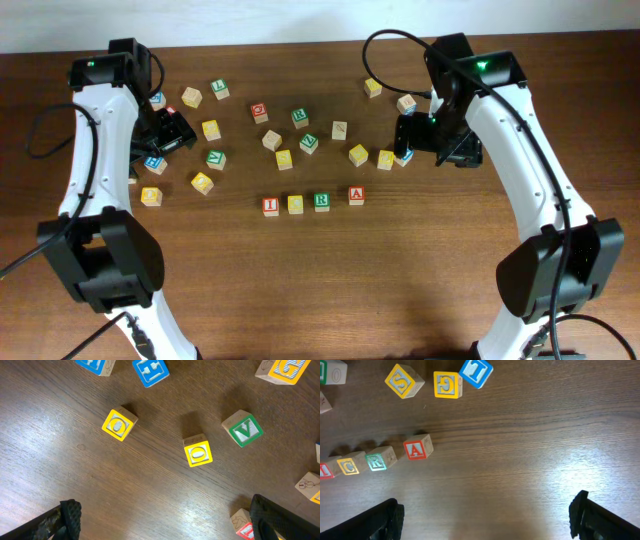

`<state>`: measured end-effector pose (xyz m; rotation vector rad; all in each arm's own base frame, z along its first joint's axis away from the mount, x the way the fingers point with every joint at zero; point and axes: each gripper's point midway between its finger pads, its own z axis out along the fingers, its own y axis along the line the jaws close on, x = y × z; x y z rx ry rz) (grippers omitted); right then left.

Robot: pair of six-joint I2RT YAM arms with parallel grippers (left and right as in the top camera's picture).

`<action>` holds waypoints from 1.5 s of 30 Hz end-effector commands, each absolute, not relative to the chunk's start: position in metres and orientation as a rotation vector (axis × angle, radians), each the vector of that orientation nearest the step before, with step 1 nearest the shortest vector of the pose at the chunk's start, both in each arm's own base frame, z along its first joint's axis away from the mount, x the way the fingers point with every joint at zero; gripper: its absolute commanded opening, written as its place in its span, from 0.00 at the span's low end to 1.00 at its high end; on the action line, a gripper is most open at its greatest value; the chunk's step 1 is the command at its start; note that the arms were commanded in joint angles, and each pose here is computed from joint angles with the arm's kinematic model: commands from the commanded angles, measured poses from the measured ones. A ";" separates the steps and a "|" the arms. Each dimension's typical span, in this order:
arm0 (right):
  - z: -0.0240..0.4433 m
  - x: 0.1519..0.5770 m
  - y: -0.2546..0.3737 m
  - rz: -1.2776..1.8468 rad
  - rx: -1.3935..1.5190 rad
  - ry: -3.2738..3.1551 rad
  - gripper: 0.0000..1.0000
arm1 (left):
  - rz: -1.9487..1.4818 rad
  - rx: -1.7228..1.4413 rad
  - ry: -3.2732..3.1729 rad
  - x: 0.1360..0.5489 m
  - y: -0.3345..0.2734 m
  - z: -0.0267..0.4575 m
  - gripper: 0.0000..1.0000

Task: Spell out ICRA

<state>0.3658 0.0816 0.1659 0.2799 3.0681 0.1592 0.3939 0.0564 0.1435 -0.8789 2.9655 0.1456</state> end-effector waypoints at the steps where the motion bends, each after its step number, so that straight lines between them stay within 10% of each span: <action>1: 0.163 0.362 0.085 0.180 0.286 3.085 0.98 | 0.132 -0.886 2.953 0.394 0.057 0.148 0.99; 15: 0.162 0.366 0.084 0.167 0.284 3.073 0.98 | -0.331 -0.853 2.989 0.403 0.005 0.151 0.99; 33: 0.141 0.359 0.092 0.169 0.316 3.114 0.98 | -0.316 0.171 3.202 0.326 -0.092 0.195 0.99; 45: 0.136 0.363 0.092 0.173 0.313 3.105 0.98 | -0.113 -0.039 3.176 0.342 -0.088 0.128 0.88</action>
